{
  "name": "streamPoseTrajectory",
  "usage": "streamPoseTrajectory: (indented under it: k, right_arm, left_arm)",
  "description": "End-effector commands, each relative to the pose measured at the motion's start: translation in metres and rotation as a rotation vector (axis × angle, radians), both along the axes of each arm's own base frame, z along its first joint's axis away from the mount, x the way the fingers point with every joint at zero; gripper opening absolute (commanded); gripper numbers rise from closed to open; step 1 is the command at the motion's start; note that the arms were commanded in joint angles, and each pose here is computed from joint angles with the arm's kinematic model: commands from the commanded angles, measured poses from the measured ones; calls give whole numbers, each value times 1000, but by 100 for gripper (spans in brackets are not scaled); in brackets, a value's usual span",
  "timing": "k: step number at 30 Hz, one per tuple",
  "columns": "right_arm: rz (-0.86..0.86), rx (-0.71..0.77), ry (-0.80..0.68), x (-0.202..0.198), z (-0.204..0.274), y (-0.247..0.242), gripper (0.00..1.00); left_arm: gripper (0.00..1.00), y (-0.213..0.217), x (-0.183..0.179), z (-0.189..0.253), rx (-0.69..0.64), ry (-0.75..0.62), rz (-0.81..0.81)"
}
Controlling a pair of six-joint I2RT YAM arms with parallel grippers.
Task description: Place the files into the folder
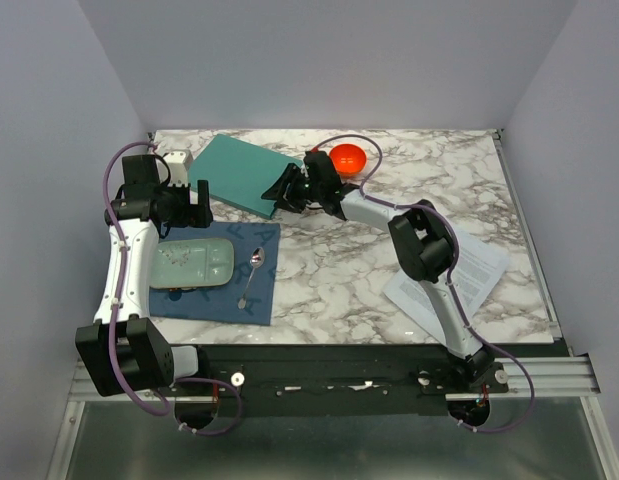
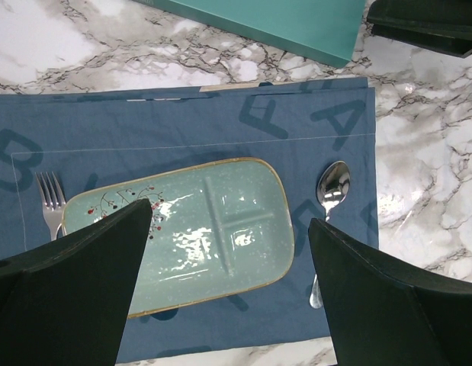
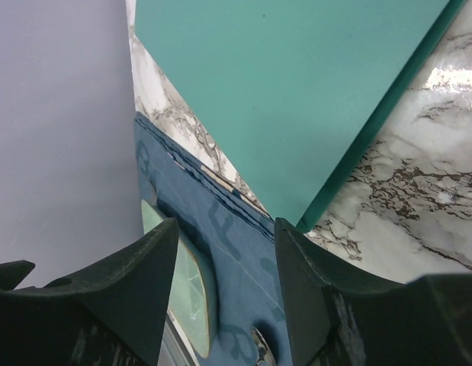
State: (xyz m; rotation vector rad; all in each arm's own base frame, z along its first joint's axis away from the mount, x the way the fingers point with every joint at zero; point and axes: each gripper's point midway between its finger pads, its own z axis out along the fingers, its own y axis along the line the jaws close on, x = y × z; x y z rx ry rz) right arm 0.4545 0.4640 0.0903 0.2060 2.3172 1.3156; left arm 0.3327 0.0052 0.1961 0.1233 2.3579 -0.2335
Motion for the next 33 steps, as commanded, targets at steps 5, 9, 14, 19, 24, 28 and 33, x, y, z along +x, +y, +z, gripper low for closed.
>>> streamPoseTrajectory:
  k: [5,9,14,19,24,28,33]
  right_arm:
    - [18,11,40,-10,-7,3,61]
    - [16,-4,63,-12,-16,1,61]
    - [5,-28,85,-16,-30,-3,62]
    - [4,-29,86,-12,-34,1,62]
    - [2,-35,104,-8,-43,4,62]
    - [-4,-35,121,-5,-49,6,62]
    - [-10,-17,121,0,-46,11,61]
  left_arm:
    - [99,1,3,5,12,-22,-27]
    - [99,1,2,3,16,-19,-35]
    - [99,-1,0,4,10,-26,-44]
    - [99,-1,0,6,11,-29,-48]
    - [99,-1,0,8,13,-36,-53]
    - [99,-1,1,9,15,-38,-55]
    - [99,-1,0,8,21,-41,-58]
